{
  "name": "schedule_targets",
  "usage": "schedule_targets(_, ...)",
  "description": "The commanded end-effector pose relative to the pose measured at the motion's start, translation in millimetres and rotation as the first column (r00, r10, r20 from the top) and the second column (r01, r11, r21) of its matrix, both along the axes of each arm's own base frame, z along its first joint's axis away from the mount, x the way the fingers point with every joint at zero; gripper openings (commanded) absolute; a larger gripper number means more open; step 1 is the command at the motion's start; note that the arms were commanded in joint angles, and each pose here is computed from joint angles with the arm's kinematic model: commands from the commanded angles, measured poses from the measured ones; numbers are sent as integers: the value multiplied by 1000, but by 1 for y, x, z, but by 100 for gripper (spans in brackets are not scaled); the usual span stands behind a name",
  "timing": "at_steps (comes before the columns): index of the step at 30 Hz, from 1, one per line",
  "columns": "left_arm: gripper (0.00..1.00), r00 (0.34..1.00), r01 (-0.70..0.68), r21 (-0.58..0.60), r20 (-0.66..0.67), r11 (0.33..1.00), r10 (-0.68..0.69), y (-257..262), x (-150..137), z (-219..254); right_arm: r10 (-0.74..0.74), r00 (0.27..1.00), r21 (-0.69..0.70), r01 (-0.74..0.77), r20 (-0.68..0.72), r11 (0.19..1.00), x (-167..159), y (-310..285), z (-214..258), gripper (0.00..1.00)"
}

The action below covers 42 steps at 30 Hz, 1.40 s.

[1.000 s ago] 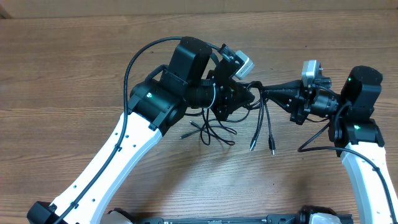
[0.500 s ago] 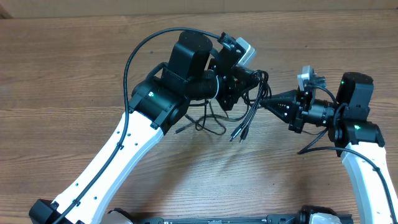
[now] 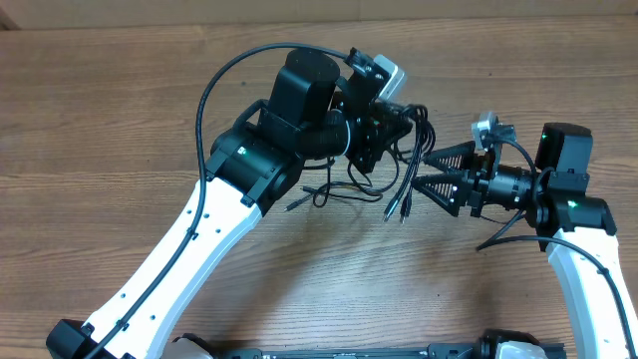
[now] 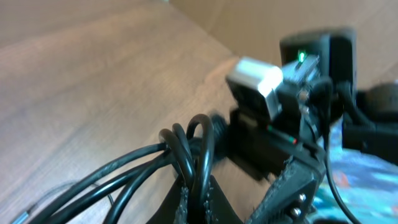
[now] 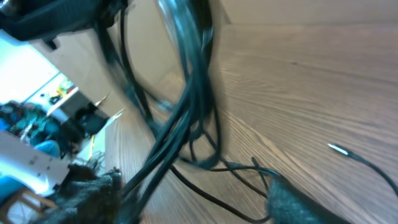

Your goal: Untangle cables

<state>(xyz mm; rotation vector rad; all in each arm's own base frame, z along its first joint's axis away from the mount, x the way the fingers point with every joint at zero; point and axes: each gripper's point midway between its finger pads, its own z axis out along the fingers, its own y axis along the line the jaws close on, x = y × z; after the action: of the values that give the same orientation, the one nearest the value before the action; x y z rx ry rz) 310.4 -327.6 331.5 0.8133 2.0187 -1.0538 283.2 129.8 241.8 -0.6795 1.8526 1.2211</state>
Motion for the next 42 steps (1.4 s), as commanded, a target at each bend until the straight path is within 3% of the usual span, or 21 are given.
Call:
schedule_targets(1,4,998,65,12,-8,998,-65,2,-13,2,-44,998,-50,46,49,998,12,-5,1,81)
schedule_targets(4,4,994,78,69,-75,995,-73,9,-23,-15,-43,988,-57,51,147,997,21,-6,11,75)
schedule_targets(7,4,992,81,83,-104,993,-73,11,-27,-20,-41,979,-60,54,198,997,25,-7,17,59)
schedule_targets(15,4,995,74,47,-69,996,-70,6,-21,-10,58,975,16,-63,215,998,7,3,30,52)
schedule_targets(19,4,995,69,43,-81,997,-65,5,-22,-10,62,974,20,-68,216,997,6,3,31,27)
schedule_targets(25,4,994,82,42,-80,996,-78,1,-26,-10,63,975,20,-69,215,997,6,3,31,22)
schedule_targets(28,4,994,80,43,-79,996,-76,1,-25,-10,73,974,28,-81,216,996,4,4,32,27)
schedule_targets(42,4,993,89,26,-81,996,-87,-6,-31,-6,73,974,29,-81,216,996,4,4,32,24)
